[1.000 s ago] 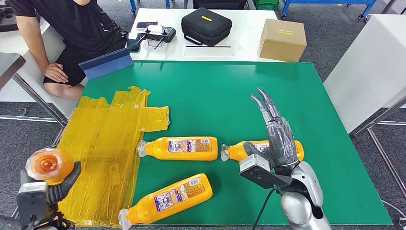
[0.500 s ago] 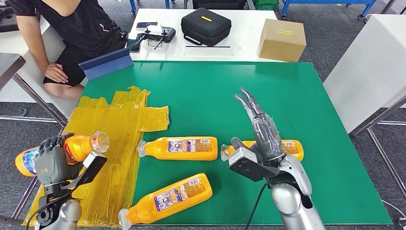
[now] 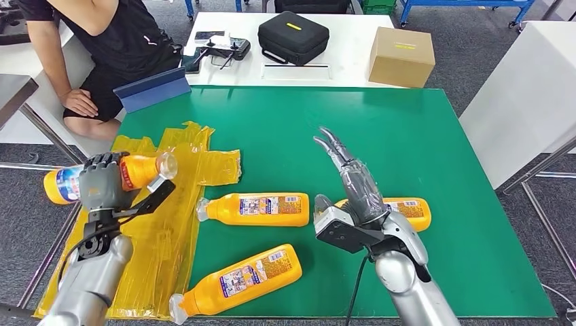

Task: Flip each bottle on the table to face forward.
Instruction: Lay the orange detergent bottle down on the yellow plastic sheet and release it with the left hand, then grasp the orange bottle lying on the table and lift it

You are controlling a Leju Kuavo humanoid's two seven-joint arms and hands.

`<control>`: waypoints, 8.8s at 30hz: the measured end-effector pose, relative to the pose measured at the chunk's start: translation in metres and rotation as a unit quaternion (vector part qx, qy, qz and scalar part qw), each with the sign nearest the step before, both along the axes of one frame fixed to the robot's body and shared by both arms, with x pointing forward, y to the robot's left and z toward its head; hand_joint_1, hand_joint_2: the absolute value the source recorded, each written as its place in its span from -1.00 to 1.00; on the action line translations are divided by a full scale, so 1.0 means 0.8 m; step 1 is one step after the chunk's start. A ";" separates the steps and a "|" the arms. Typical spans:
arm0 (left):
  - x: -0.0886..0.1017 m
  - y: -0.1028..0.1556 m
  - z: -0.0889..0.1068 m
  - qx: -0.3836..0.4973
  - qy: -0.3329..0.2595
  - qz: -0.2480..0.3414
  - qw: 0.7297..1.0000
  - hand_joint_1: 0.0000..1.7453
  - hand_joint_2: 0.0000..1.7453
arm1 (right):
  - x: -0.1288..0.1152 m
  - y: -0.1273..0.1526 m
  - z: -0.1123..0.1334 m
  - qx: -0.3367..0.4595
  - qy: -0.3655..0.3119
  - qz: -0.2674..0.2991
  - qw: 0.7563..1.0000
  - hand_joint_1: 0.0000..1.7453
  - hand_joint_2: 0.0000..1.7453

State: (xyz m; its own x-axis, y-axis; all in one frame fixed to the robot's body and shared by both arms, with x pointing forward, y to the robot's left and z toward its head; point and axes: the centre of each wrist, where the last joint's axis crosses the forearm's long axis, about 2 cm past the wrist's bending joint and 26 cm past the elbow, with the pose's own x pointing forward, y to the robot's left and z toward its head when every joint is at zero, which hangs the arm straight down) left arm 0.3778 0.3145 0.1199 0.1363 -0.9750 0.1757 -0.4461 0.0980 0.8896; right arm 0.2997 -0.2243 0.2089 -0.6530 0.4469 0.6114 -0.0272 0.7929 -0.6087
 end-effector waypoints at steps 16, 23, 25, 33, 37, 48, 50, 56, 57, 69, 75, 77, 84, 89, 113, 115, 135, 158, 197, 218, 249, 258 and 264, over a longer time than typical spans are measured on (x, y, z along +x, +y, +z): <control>0.050 -0.066 0.016 0.000 0.072 -0.048 0.996 1.00 1.00 | 0.003 0.007 -0.004 -0.026 0.016 0.020 0.999 -1.00 -1.00; 0.044 -0.100 0.008 -0.015 0.100 -0.074 0.992 0.98 1.00 | 0.011 0.015 -0.003 -0.034 0.022 0.032 0.999 -1.00 -1.00; 0.043 -0.107 0.006 -0.019 0.106 -0.079 0.991 0.16 1.00 | 0.013 0.017 -0.001 -0.034 0.024 0.033 0.999 -1.00 -1.00; 0.041 -0.119 0.001 -0.033 0.163 -0.110 0.980 -1.00 -1.00 | 0.013 0.026 0.000 -0.037 0.036 0.034 0.998 -1.00 -1.00; 0.040 -0.120 -0.001 -0.037 0.169 -0.117 0.978 -1.00 -1.00 | 0.011 0.030 0.001 -0.041 0.039 0.031 0.998 -1.00 -1.00; 0.045 -0.120 0.005 -0.038 0.173 -0.109 0.978 -1.00 -1.00 | 0.012 0.035 0.006 -0.047 0.042 0.029 0.998 -1.00 -1.00; 0.046 -0.118 0.007 -0.054 0.159 -0.113 0.979 -1.00 -1.00 | 0.013 0.034 0.006 -0.050 0.041 0.026 0.998 -1.00 -1.00; 0.053 -0.104 0.019 -0.141 0.096 -0.122 0.978 -1.00 -1.00 | 0.014 0.028 0.006 -0.064 0.039 0.008 0.997 -1.00 -1.00; 0.054 -0.101 0.021 -0.160 0.088 -0.127 0.975 -1.00 -1.00 | 0.014 0.027 0.005 -0.068 0.039 0.003 0.997 -1.00 -1.00; 0.003 -0.059 0.035 -0.642 -0.140 -0.237 0.715 -1.00 -1.00 | 0.000 -0.039 -0.038 -0.139 0.069 -0.130 0.979 -1.00 1.00; -0.116 -0.020 0.007 -0.698 -0.247 -0.231 0.631 -1.00 -1.00 | -0.055 -0.120 -0.076 -0.169 0.123 -0.181 0.961 -1.00 1.00; -0.149 -0.013 -0.002 -0.698 -0.257 -0.225 0.630 -1.00 -1.00 | -0.074 -0.140 -0.082 -0.188 0.133 -0.194 0.954 -1.00 1.00; -0.200 -0.003 -0.012 -0.695 -0.269 -0.207 0.634 -1.00 -1.00 | -0.096 -0.165 -0.078 -0.243 0.140 -0.216 0.935 -1.00 1.00; -0.205 -0.002 -0.012 -0.694 -0.269 -0.207 0.635 -1.00 -1.00 | -0.093 -0.168 -0.071 -0.271 0.136 -0.243 0.921 -1.00 1.00; -0.187 -0.006 -0.003 -0.697 -0.275 -0.230 0.621 -1.00 -1.00 | -0.089 -0.232 -0.095 -0.358 0.164 -0.274 0.877 -1.00 1.00; -0.189 -0.003 -0.004 -0.699 -0.277 -0.230 0.618 -1.00 -1.00 | -0.087 -0.255 -0.098 -0.362 0.178 -0.269 0.875 -1.00 1.00; -0.198 0.005 -0.010 -0.703 -0.277 -0.234 0.612 -1.00 -1.00 | -0.036 -0.331 -0.091 -0.406 0.212 -0.257 0.851 -1.00 1.00; -0.196 0.009 -0.018 -0.708 -0.271 -0.239 0.606 -1.00 -1.00 | 0.023 -0.312 -0.093 -0.421 0.207 -0.217 0.856 -1.00 1.00; -0.188 0.002 -0.019 -0.716 -0.262 -0.243 0.600 -1.00 -1.00 | 0.065 -0.233 -0.131 -0.440 0.227 -0.150 0.856 0.92 1.00; -0.168 -0.007 -0.018 -0.721 -0.245 -0.246 0.600 -1.00 -1.00 | 0.066 -0.205 -0.152 -0.435 0.239 -0.166 0.853 1.00 1.00; -0.172 -0.086 -0.027 -0.778 -0.140 -0.288 0.540 -1.00 1.00 | 0.125 -0.142 0.037 -0.195 0.043 -0.101 0.975 0.93 1.00; -0.174 -0.136 -0.015 -0.814 -0.065 -0.347 0.462 -1.00 1.00 | 0.143 -0.015 0.028 -0.157 0.057 -0.046 0.985 0.93 1.00; -0.163 -0.185 0.012 -0.828 -0.015 -0.389 0.403 -1.00 1.00 | 0.131 0.099 0.016 -0.141 0.099 0.002 0.985 0.94 1.00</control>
